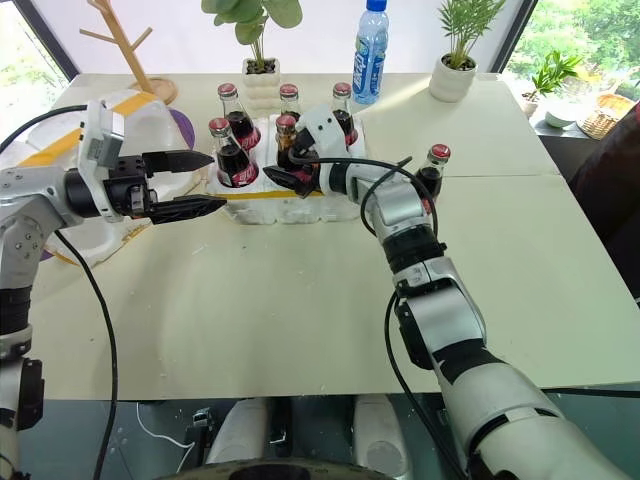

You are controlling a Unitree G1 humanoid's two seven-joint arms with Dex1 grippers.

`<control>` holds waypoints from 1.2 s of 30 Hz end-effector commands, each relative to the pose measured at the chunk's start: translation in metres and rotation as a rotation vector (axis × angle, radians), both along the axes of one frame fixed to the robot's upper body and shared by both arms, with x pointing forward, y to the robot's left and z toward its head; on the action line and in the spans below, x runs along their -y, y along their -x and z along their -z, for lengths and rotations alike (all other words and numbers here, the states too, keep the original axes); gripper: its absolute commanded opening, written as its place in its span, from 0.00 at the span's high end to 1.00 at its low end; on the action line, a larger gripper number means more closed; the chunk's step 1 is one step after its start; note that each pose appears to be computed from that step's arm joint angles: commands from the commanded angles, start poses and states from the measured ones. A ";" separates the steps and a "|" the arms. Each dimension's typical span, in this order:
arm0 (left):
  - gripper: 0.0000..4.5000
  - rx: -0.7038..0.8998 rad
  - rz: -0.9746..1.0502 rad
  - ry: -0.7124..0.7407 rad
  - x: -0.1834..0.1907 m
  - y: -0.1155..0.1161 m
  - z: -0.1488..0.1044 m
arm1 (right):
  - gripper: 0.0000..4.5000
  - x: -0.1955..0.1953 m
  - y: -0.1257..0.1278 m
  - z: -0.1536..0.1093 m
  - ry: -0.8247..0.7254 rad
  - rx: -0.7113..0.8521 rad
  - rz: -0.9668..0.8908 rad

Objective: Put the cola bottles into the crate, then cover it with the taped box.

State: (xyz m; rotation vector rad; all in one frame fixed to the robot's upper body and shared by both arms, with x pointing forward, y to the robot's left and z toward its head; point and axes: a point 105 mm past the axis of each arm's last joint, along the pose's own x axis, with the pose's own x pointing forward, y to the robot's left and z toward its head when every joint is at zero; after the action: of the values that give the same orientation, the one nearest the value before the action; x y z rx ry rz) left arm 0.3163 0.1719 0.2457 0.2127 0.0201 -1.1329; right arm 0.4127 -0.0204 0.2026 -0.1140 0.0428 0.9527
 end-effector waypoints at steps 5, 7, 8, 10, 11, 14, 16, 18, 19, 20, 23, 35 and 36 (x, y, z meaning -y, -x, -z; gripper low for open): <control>0.00 0.035 0.042 -0.002 0.009 0.000 -0.006 | 0.01 0.045 0.060 -0.062 -0.095 0.087 -0.003; 0.00 0.032 0.059 -0.002 0.011 -0.003 -0.006 | 0.01 0.059 0.080 -0.062 -0.072 0.065 0.017; 0.00 0.033 0.073 -0.004 0.014 -0.004 -0.006 | 0.01 0.067 0.091 -0.059 -0.063 0.026 0.023; 0.00 0.034 0.095 -0.007 0.018 -0.007 -0.007 | 0.01 0.079 0.111 -0.051 -0.048 -0.051 0.025; 0.00 0.035 0.104 -0.010 0.019 -0.008 -0.008 | 0.01 0.084 0.119 -0.048 -0.050 -0.083 0.023; 0.00 0.044 0.126 -0.020 0.023 -0.014 -0.009 | 0.01 0.106 0.142 -0.038 -0.059 -0.168 0.054; 0.00 0.046 0.141 -0.020 0.026 -0.017 -0.010 | 0.01 0.122 0.154 -0.029 -0.030 -0.203 0.104; 0.00 0.046 0.165 -0.019 0.030 -0.018 -0.010 | 0.01 0.143 0.159 -0.017 0.020 -0.231 0.215; 0.00 0.045 0.180 -0.021 0.033 -0.017 -0.010 | 0.01 0.157 0.159 -0.010 0.036 -0.246 0.293; 0.00 0.045 0.189 -0.023 0.034 -0.017 -0.010 | 0.01 0.166 0.159 -0.006 0.045 -0.255 0.344; 0.00 0.040 0.230 -0.023 0.040 -0.013 -0.010 | 0.01 0.195 0.160 0.012 0.126 -0.260 0.494; 0.00 0.045 0.285 -0.035 0.053 -0.007 -0.011 | 0.01 0.188 0.117 0.009 -0.086 -0.001 0.576; 0.00 0.047 0.285 -0.038 0.054 -0.006 -0.012 | 0.01 0.188 0.112 0.012 -0.083 0.002 0.582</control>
State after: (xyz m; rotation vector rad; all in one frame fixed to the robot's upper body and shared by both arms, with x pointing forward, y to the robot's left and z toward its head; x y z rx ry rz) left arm 0.3272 0.1219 0.2440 0.2373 0.0152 -1.3989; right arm 0.2973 -0.2071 0.1834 -0.0005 0.0803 0.3825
